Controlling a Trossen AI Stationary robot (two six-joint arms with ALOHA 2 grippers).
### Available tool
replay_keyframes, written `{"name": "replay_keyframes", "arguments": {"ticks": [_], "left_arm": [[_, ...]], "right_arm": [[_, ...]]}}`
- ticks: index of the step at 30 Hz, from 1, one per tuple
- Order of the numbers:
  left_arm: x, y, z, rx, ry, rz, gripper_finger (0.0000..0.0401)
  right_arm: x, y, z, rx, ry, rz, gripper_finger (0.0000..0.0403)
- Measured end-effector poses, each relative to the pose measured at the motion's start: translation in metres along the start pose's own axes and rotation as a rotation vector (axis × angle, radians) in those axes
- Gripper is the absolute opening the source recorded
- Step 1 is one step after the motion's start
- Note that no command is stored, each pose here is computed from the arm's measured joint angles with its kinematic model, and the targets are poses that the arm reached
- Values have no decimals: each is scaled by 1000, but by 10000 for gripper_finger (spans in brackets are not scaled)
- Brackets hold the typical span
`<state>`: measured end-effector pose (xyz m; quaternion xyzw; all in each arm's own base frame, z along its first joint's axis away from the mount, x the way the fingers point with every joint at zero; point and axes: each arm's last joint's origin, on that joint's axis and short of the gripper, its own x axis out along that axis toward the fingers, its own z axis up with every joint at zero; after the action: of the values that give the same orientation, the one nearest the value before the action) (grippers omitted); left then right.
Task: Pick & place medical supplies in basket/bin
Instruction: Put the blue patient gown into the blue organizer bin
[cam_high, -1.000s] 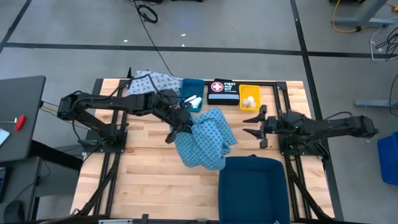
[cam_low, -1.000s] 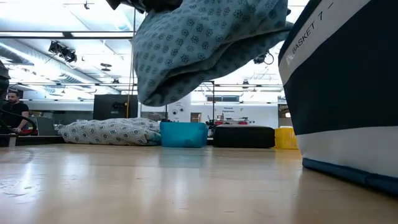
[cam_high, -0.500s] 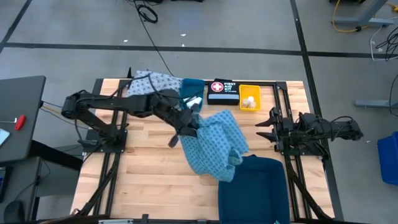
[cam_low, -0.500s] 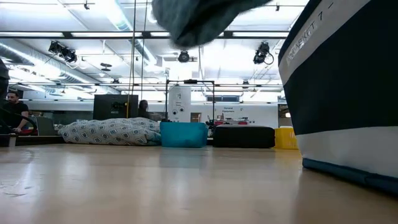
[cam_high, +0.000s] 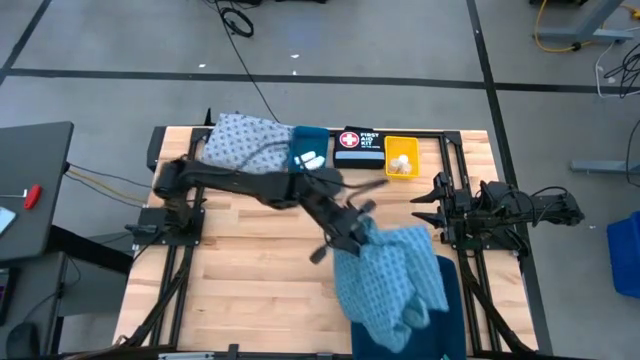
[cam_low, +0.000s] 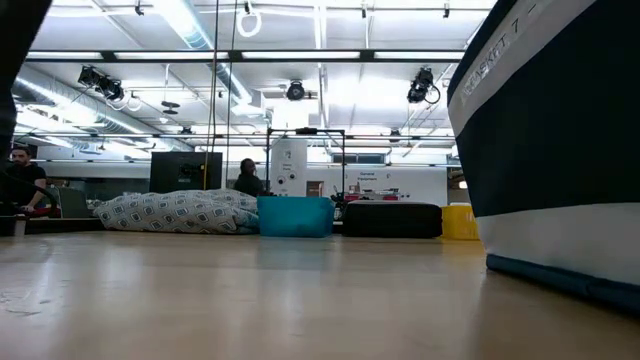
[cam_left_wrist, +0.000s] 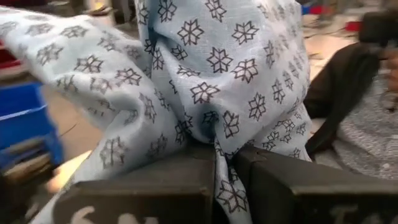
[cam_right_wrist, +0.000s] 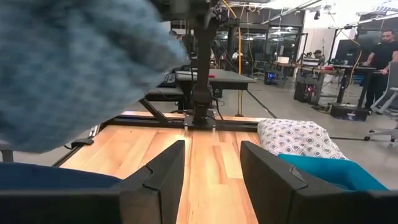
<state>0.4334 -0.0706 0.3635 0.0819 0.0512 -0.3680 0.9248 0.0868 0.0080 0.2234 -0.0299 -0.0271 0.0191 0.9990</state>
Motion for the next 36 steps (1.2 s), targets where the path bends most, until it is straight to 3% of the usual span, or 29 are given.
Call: {"name": "replay_keyframes", "arguments": {"ticks": [8,15,18,25,30,36], "left_arm": [[60,24,-35,-1,-18,-95,12],[88,40,-82,-10,30,36,12],[93,43,-96,-34,49,40,12],[103,41,-115,-64,73,17,12],[107,40,-120,-67,115,110,14],[107,43,-116,-48,78,163,67]], "right_arm": [[0,0,0,-3,3,0,162],[0,0,0,-1,3,0,162],[0,0,0,0,4,0,162],[0,0,0,0,4,0,162],[0,0,0,-1,4,-1,162],[0,-1,0,-1,5,-26,162]]}}
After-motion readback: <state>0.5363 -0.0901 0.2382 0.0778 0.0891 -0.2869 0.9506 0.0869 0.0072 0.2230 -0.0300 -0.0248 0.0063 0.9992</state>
